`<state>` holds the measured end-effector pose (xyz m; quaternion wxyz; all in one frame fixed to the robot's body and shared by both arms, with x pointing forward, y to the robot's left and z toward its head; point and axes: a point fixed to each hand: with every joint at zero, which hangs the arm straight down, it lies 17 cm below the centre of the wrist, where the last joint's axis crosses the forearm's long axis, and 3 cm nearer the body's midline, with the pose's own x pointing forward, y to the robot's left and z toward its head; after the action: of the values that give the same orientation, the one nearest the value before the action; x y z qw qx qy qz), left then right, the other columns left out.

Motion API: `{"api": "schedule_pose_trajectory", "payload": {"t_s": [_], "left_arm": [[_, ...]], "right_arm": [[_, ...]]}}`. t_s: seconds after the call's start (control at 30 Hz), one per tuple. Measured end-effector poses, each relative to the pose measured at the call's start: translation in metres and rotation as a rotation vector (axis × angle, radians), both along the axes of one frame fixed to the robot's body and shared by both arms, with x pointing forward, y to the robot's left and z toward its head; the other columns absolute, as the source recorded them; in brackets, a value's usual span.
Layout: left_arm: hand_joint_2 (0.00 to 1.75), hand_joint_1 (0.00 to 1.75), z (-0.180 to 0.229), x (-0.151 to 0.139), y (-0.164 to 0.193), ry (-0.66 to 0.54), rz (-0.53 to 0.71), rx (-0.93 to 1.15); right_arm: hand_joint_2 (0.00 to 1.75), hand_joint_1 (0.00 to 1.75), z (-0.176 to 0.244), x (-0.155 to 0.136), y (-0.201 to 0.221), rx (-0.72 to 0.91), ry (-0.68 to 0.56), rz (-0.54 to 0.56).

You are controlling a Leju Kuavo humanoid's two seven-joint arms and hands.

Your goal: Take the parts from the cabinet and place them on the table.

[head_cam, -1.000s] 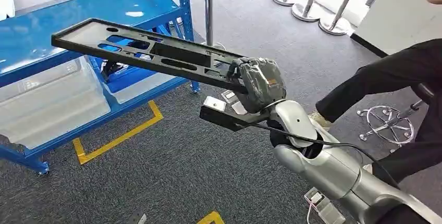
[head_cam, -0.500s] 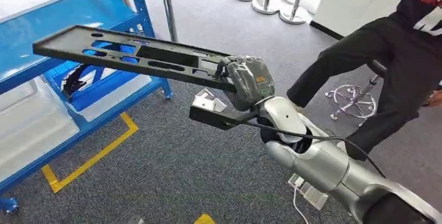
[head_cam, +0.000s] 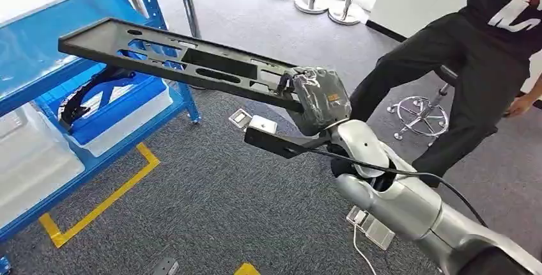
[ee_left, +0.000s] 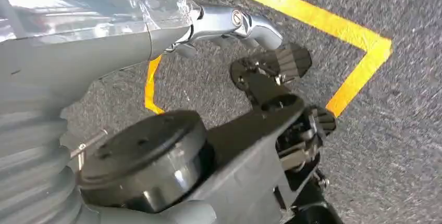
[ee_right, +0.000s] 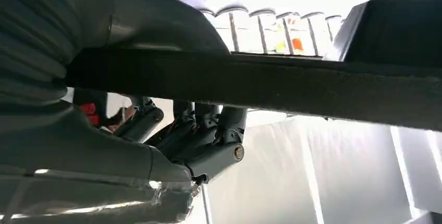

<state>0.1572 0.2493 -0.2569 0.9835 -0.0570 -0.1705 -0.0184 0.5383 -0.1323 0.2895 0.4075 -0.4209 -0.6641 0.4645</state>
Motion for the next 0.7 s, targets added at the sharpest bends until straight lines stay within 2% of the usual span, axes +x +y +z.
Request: {"api": "schedule_pose_trajectory", "payload": {"t_s": [0.27,0.6,0.7], "left_arm": [[1.75,0.00,0.000,0.002,0.000,-0.004,0.004,-0.001],[1.75,0.00,0.006,0.024,0.001,-0.049,0.003,0.010],[1.75,0.00,0.006,0.023,0.000,-0.047,0.001,0.010]], "right_arm": [[1.75,1.75,0.005,0.001,0.001,0.004,-0.010,0.002],[1.75,1.75,0.032,0.003,-0.002,0.007,-0.061,-0.013],[1.75,1.75,0.034,0.003,-0.002,0.008,-0.063,-0.012]]}}
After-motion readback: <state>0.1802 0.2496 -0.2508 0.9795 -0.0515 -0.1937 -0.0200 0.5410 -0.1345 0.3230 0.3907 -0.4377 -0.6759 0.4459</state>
